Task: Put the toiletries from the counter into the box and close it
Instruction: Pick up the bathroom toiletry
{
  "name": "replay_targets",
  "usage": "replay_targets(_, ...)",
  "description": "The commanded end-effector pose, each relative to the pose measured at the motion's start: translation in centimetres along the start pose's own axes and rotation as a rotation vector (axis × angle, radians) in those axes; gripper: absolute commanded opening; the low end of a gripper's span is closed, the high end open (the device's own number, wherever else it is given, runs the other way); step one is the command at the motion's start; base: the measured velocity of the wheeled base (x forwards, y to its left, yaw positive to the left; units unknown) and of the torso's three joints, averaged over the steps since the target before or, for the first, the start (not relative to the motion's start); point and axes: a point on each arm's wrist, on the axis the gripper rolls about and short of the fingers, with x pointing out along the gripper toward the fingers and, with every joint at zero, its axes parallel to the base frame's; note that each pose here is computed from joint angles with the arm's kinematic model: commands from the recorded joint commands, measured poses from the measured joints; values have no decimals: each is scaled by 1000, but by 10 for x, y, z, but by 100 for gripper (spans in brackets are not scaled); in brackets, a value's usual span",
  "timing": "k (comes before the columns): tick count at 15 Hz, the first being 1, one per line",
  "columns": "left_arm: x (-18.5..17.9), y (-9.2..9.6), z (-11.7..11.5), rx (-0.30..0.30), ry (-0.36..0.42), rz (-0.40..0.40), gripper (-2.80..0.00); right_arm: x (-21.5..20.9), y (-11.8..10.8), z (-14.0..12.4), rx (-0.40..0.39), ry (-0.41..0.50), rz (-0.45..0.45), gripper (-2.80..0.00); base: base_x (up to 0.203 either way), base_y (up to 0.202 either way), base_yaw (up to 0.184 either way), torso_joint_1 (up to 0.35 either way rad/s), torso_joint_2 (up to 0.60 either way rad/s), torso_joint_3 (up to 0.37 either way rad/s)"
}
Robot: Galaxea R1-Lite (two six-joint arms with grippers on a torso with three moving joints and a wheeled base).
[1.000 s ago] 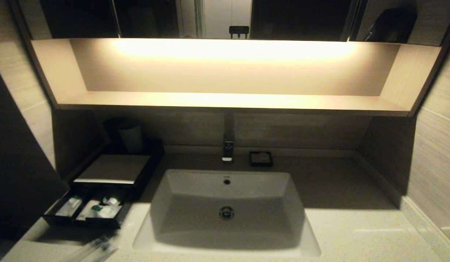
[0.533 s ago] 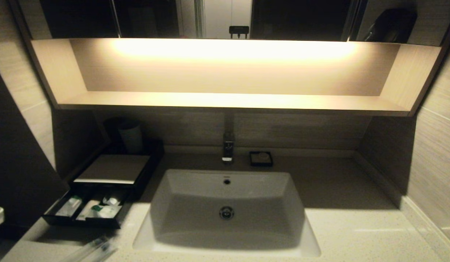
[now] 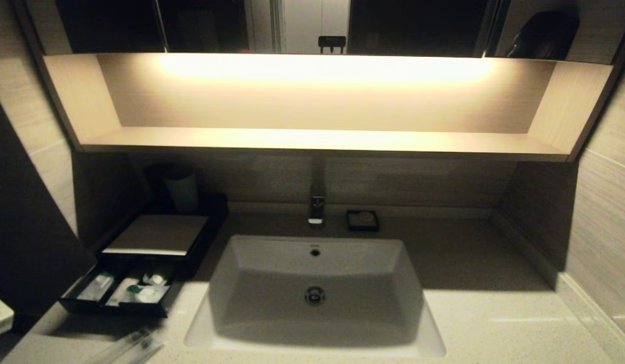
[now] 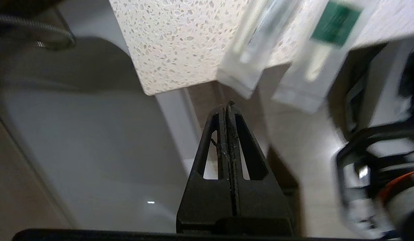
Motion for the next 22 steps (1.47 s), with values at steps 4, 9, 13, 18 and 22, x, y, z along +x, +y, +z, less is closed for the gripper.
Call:
replay_targets(4, 23, 12, -4, 121, 38, -106, -280, 0, 0, 0, 0, 0, 0, -280, 0, 0, 0, 0, 0, 0)
replay_targets(9, 34, 11, -4, 138, 44, -167, -280, 0, 0, 0, 0, 0, 0, -280, 0, 0, 0, 0, 0, 0)
replay_targets(13, 40, 12, 0, 158, 36, -197, 0, 0, 0, 0, 0, 0, 0, -280, 0, 0, 0, 0, 0, 0)
replay_targets(18, 49, 15, 3, 167, 39, -232, 0, 0, 0, 0, 0, 0, 0, -280, 0, 0, 0, 0, 0, 0)
replay_targets(22, 55, 23, 5, 167, 44, -234, 0, 0, 0, 0, 0, 0, 0, -280, 0, 0, 0, 0, 0, 0)
